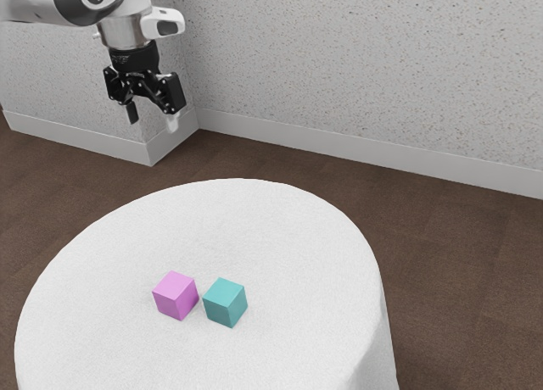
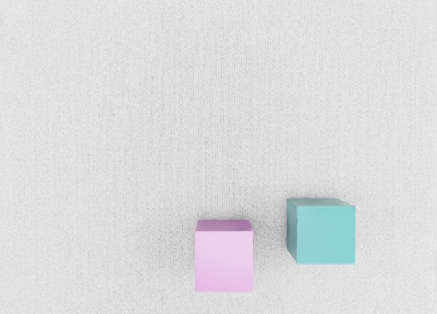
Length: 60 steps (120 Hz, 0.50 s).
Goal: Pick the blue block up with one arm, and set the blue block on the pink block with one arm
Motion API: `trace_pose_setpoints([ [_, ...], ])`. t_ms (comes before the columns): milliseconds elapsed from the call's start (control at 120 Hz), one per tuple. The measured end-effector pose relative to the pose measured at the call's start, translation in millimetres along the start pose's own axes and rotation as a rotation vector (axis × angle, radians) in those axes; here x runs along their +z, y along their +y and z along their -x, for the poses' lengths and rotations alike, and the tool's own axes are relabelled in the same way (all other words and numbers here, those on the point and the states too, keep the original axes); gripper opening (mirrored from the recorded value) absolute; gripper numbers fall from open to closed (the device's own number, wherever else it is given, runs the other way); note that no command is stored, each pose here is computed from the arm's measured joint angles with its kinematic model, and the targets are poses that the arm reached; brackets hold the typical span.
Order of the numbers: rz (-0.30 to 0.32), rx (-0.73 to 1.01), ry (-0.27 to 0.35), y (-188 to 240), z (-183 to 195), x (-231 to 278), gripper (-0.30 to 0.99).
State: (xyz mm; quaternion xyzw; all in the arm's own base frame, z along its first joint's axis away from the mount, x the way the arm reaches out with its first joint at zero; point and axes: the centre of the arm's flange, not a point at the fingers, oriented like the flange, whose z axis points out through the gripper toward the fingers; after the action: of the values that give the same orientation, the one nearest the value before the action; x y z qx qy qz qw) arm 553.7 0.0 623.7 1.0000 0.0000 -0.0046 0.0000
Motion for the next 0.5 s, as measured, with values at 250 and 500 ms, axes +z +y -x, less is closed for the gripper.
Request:
trace_pose_setpoints([
  [250,0.012,-0.101,0.057,-37.4,-67.5,-60.1,0.69],
  [500,0.059,-0.065,-0.012,-36.9,-63.6,-51.0,0.69],
])
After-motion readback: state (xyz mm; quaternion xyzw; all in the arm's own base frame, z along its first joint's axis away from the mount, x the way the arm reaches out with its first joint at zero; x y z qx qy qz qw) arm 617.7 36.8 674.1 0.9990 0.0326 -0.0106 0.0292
